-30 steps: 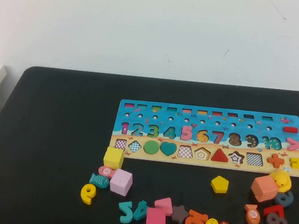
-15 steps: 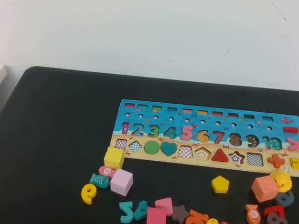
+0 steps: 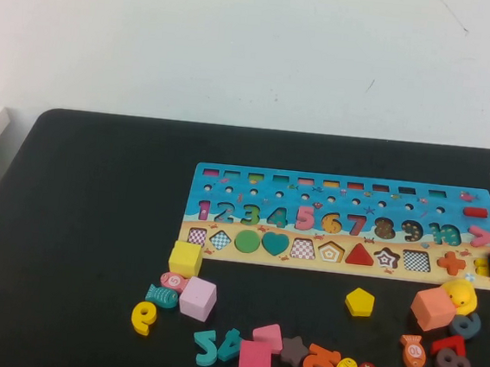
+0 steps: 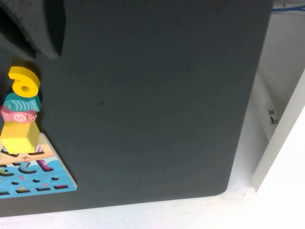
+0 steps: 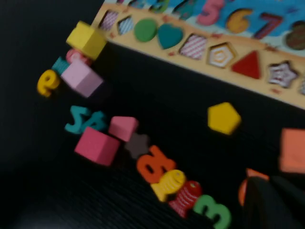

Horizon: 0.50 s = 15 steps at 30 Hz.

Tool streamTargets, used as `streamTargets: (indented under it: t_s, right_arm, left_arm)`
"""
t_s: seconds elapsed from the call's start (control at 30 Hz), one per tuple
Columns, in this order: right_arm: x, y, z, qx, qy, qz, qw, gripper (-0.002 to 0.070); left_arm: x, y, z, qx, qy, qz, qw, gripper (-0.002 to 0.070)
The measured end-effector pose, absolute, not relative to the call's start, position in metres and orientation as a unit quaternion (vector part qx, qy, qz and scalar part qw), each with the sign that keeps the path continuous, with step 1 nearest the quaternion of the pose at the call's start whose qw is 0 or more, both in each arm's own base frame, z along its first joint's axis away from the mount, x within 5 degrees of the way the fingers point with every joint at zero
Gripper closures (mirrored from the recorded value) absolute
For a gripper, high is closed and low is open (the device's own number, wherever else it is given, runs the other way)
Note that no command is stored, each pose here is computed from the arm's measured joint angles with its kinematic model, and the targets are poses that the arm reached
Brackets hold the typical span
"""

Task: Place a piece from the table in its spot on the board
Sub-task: Pick up the "Pentagon"

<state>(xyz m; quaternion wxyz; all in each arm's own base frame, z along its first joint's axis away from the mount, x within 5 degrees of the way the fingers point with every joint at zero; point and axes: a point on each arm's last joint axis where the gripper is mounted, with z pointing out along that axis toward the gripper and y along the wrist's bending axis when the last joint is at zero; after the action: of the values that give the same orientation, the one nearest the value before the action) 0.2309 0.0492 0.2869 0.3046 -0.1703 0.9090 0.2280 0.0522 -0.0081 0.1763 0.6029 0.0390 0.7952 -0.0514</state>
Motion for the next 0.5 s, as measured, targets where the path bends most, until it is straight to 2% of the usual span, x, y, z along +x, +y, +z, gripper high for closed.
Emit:
streamTargets:
  t_s: [0.17, 0.33, 0.4, 0.5]
  right_arm:
    - [0.266, 0.096, 0.267, -0.234, 0.904, 0.240, 0.264, 0.0658]
    - [0.288, 0.139, 0.246, -0.265, 0.917, 0.206, 0.216, 0.0651]
    - [0.294, 0.148, 0.239, -0.273, 0.924, 0.190, 0.188, 0.0610]
    - [0.303, 0.157, 0.226, -0.283, 0.932, 0.171, 0.150, 0.0492]
  left_arm:
    - [0.052, -0.008, 0.176, 0.039, 0.795, -0.051, 0.603, 0.0676]
    - [0.052, -0.008, 0.176, 0.040, 0.795, -0.051, 0.603, 0.0676]
    - [0.052, -0.008, 0.176, 0.040, 0.795, -0.051, 0.603, 0.0676]
    - [0.052, -0.008, 0.176, 0.040, 0.795, -0.051, 0.603, 0.0676]
